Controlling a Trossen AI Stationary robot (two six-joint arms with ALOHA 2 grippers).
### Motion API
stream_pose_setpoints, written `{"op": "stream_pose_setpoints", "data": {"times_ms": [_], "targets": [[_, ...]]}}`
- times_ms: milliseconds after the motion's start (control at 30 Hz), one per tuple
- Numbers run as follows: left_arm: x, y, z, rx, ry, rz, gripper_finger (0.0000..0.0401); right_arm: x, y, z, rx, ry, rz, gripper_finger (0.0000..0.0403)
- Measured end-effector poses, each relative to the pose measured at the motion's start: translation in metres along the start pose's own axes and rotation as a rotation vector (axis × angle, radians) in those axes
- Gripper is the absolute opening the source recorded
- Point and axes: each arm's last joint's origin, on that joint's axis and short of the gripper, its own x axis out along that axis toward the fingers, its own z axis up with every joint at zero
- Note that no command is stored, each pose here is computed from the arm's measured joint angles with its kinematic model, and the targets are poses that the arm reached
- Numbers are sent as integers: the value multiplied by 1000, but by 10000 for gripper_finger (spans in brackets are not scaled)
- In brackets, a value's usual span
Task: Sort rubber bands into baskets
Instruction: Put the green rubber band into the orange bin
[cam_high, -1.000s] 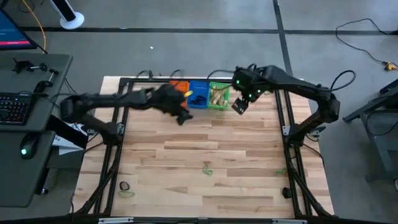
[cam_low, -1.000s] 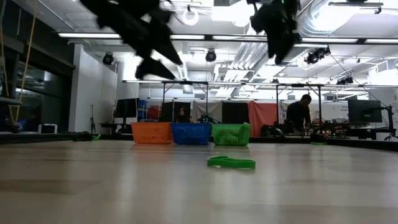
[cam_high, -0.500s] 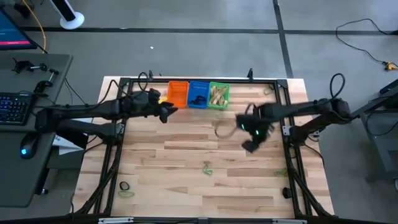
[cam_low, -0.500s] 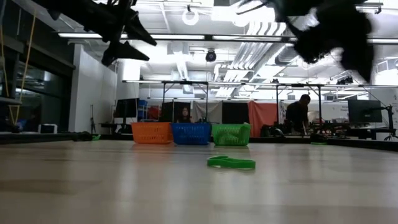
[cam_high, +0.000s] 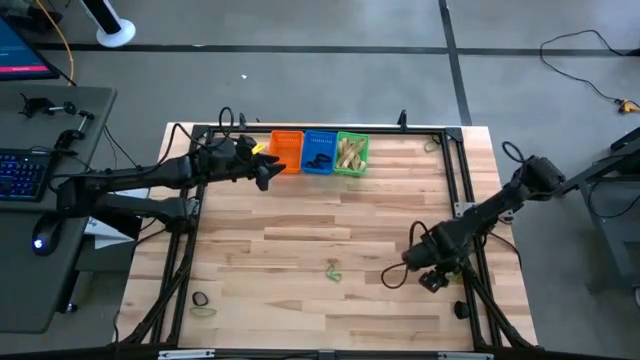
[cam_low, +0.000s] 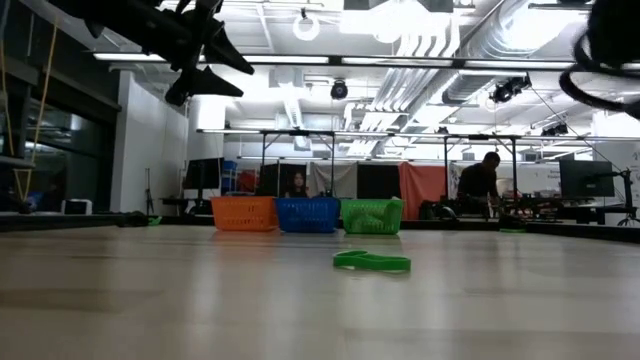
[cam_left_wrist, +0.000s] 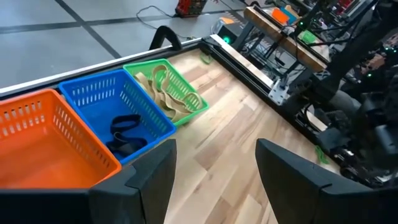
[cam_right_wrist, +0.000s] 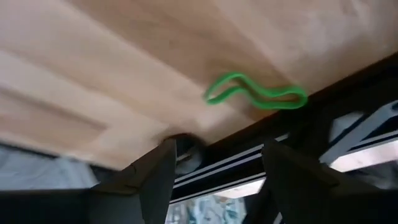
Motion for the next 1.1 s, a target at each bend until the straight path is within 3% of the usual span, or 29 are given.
{"op": "stream_pose_setpoints", "data": {"times_ms": [533,667,833,933,1100], "targets": [[0,0,0,-43,-2,4,214,51,8,33,-134,100,-268,220],[0,0,0,-61,-5,10,214,54,12,36,-182,125,-276,163],[0,0,0,-62,-6,11,214,50,21,36,-235,88,-278,24],[0,0,0,-66,-7,10,214,37,31,36,-286,20,-305,15],[0,-1,2,-63,-23,0,214,-22,62,49,-482,-318,-331,4]]}}
